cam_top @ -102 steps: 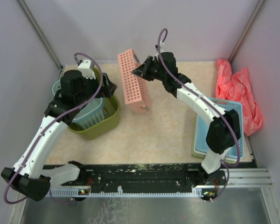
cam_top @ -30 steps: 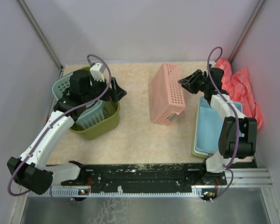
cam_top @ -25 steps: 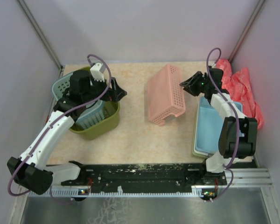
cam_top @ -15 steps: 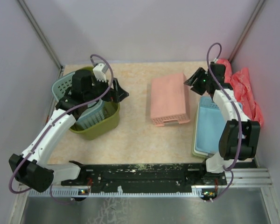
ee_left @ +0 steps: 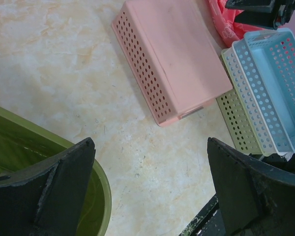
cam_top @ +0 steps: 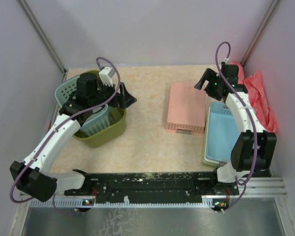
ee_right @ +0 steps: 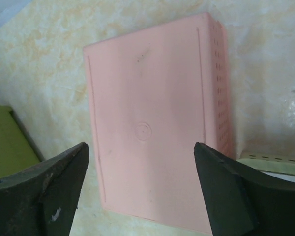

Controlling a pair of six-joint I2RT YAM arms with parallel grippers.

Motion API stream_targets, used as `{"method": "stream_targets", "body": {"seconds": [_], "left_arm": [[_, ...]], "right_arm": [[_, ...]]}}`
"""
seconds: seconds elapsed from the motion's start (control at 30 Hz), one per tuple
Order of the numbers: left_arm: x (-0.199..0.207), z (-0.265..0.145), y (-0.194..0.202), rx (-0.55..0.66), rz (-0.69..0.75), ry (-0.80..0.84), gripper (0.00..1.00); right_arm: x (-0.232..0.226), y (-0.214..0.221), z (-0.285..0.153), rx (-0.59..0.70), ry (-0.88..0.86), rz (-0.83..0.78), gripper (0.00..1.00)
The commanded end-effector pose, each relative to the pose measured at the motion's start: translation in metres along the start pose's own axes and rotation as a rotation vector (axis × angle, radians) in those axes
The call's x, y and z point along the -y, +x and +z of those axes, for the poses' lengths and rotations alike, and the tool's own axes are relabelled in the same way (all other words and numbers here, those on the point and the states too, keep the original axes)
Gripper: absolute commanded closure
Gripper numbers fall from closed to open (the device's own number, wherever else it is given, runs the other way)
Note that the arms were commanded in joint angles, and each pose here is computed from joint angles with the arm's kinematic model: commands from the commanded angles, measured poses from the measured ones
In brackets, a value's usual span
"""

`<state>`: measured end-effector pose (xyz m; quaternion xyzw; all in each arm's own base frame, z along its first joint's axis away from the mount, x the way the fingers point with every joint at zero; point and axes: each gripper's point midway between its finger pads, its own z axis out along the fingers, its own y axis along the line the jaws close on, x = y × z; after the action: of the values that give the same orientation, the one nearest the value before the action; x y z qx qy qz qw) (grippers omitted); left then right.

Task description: Turn the large container upside down

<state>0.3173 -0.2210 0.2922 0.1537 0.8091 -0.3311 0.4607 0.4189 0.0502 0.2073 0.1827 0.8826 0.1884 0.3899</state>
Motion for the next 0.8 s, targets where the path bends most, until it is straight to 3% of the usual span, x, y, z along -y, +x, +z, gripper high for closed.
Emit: {"method": "stream_targets", "body": {"seconds": [0.0, 0.2, 0.37, 0.63, 0.77], "left_arm": [[0.013, -0.002, -0.016, 0.035, 0.03, 0.043, 0.0], [0.027, 0.005, -0.01, 0.009, 0.066, 0.033, 0.0], [0.04, 0.012, -0.003, -0.012, 0.113, 0.02, 0.0], [0.043, 0.013, 0.002, -0.025, 0.121, 0.02, 0.0], [0.041, 0.011, 0.003, -0.026, 0.121, 0.008, 0.0]], "right_arm": [[0.001, -0.011, 0.007, 0.011, 0.046, -0.047, 0.1], [0.005, -0.014, 0.021, -0.017, 0.127, -0.099, 0.1], [0.026, 0.005, 0.051, -0.127, 0.226, -0.109, 0.1], [0.027, 0.025, 0.076, -0.214, 0.225, -0.126, 0.1], [0.005, 0.04, 0.089, -0.256, 0.158, -0.132, 0.1]]}}
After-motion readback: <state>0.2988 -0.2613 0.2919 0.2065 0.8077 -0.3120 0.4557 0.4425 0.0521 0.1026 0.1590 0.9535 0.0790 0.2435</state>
